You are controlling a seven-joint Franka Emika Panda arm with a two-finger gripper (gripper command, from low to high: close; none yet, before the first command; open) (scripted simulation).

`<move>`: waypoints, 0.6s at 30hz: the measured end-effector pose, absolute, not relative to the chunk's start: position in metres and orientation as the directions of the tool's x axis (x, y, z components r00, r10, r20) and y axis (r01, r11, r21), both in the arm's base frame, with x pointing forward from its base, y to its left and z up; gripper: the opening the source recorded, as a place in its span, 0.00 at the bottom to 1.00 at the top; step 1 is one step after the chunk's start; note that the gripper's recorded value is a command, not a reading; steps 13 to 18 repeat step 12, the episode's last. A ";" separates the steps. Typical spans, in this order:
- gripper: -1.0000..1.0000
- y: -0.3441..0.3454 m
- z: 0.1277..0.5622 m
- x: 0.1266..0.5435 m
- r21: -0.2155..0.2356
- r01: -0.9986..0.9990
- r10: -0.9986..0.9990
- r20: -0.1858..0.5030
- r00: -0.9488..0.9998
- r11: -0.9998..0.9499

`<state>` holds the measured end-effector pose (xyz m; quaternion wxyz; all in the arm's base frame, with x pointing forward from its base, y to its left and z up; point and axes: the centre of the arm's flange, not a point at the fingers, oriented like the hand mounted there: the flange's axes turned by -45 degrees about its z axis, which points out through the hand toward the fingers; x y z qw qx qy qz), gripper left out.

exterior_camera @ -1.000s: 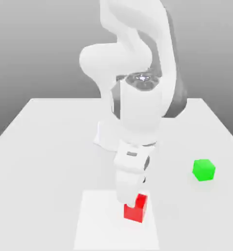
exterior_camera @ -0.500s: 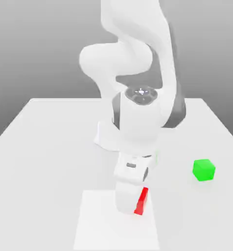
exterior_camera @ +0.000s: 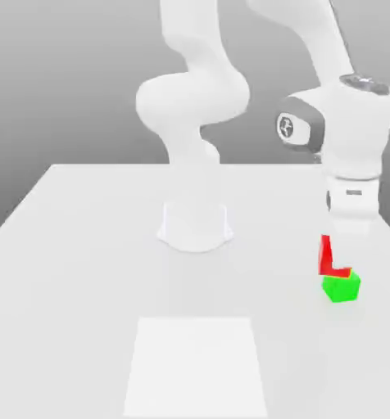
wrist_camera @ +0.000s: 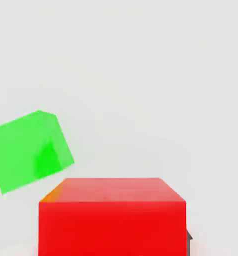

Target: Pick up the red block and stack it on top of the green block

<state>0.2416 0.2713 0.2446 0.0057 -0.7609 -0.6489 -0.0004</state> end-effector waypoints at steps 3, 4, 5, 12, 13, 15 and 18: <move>0.00 0.287 0.235 0.219 0.001 0.990 0.990 -0.001 0.139 -0.139; 0.00 0.288 0.228 0.218 0.003 0.990 0.990 -0.002 0.138 -0.138; 0.00 0.289 0.220 0.217 0.004 0.990 0.990 -0.003 0.138 -0.138; 1.00 0.288 0.185 0.215 0.002 0.990 0.990 -0.002 0.138 -0.138; 1.00 0.288 0.185 0.215 0.002 0.990 0.990 -0.002 0.138 -0.138; 1.00 0.288 0.185 0.215 0.002 0.990 0.990 -0.002 0.138 -0.138; 1.00 0.288 0.185 0.215 0.002 0.990 0.990 -0.002 0.138 -0.138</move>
